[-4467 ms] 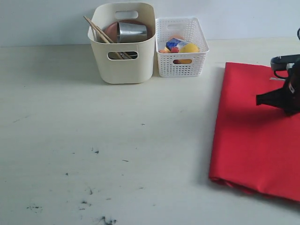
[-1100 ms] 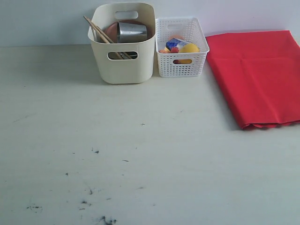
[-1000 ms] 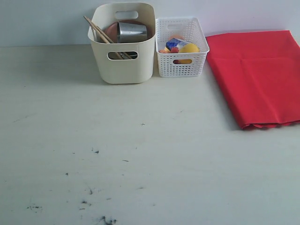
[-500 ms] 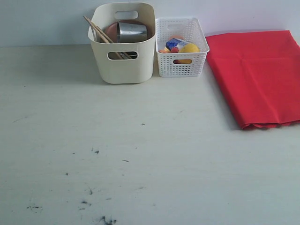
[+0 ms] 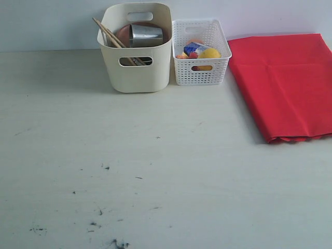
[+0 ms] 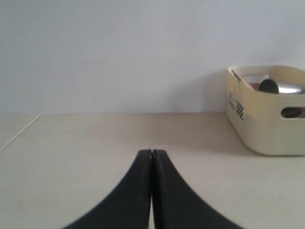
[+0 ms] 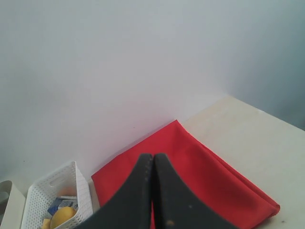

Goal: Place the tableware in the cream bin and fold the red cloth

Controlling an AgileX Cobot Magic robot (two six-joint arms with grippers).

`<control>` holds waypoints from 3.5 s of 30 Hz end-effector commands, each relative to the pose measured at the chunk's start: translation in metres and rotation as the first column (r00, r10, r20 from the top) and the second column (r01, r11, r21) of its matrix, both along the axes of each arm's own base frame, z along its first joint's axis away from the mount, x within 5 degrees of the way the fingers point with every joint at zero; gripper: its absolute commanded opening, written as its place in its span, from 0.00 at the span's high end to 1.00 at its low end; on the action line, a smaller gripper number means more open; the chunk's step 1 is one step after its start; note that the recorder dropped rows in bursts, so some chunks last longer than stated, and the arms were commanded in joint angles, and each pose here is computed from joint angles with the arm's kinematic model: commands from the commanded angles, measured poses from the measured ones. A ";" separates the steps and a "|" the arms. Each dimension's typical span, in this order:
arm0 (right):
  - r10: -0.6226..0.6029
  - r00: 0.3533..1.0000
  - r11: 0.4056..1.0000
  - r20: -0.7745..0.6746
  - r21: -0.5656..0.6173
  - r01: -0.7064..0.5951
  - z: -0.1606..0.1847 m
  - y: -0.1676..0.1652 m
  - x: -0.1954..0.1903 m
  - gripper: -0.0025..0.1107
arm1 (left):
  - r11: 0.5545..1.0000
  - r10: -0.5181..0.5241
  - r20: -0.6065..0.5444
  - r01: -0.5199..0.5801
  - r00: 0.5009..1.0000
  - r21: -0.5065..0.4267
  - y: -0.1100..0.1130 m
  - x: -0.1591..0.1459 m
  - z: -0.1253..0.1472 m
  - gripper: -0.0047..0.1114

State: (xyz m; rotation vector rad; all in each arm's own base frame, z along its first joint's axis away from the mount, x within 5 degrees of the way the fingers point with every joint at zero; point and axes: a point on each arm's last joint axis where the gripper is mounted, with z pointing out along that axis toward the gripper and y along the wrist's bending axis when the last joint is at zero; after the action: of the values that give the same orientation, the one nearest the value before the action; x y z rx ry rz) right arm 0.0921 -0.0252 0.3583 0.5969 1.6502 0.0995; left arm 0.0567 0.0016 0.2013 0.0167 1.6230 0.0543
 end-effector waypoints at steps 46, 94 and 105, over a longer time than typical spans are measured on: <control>0.280 0.954 0.957 -0.107 -0.044 -0.286 -0.098 0.026 -0.017 0.98 | 1.000 -0.010 -0.123 0.014 0.992 0.025 -0.001 -0.002 -0.012 0.94; 0.355 0.932 0.905 -0.066 -0.224 -0.361 -0.169 0.028 -0.037 0.98 | 1.000 -0.012 -0.123 0.015 0.992 0.025 -0.001 -0.002 -0.012 0.94; 0.355 0.932 0.905 -0.066 -0.224 -0.361 -0.169 0.028 -0.037 0.98 | 1.000 -0.012 -0.123 0.015 0.992 0.025 -0.001 -0.002 -0.012 0.94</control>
State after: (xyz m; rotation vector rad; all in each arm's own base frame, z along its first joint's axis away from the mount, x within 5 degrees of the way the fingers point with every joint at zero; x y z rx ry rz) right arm 0.0552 0.0027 0.1902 0.1282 1.7533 0.1774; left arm 0.0554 0.0006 0.1890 0.0568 1.7512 0.0680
